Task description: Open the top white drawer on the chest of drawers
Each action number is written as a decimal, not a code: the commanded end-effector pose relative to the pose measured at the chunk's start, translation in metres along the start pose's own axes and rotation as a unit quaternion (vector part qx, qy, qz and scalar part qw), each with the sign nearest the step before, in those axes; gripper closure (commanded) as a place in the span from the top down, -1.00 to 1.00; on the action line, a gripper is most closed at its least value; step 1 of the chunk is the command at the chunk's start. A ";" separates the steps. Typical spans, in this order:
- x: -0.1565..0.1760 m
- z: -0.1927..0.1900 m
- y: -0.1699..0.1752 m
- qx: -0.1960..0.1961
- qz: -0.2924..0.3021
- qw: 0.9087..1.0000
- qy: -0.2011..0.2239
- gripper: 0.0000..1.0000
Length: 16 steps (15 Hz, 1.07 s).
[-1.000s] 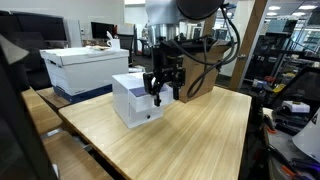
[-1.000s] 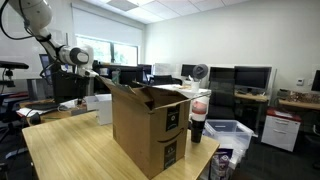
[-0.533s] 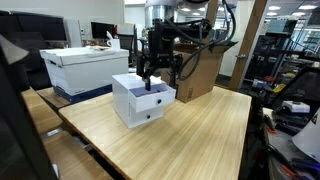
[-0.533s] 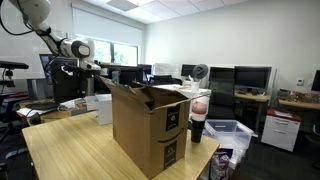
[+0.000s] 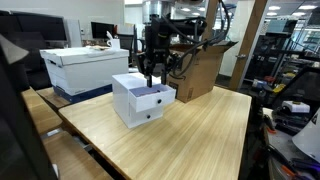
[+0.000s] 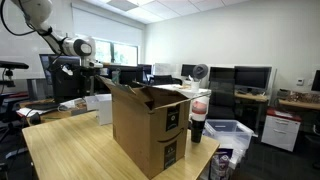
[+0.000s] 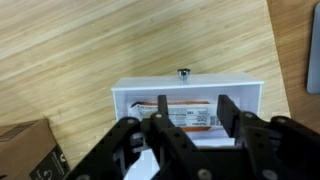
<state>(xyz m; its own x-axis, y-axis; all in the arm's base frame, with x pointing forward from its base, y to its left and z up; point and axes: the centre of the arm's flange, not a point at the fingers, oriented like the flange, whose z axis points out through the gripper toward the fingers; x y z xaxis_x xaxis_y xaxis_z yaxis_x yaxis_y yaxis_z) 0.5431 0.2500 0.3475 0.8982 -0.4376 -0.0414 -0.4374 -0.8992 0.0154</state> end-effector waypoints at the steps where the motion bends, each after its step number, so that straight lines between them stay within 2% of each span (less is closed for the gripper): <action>1: 0.007 0.011 -0.005 0.003 -0.008 1.000 0.019 -0.48; 5: 0.010 0.018 -0.008 0.008 -0.015 1.000 0.021 -0.92; 6: 0.010 0.018 -0.008 0.011 -0.021 0.999 0.026 -0.97; 16: 0.023 0.032 -0.010 0.001 -0.081 0.996 0.048 -1.00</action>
<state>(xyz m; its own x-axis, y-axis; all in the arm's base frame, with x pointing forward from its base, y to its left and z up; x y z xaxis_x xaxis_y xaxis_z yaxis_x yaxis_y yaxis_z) 0.5586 0.2540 0.3223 0.9412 -0.3366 0.0303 -0.3370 -0.9414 0.0119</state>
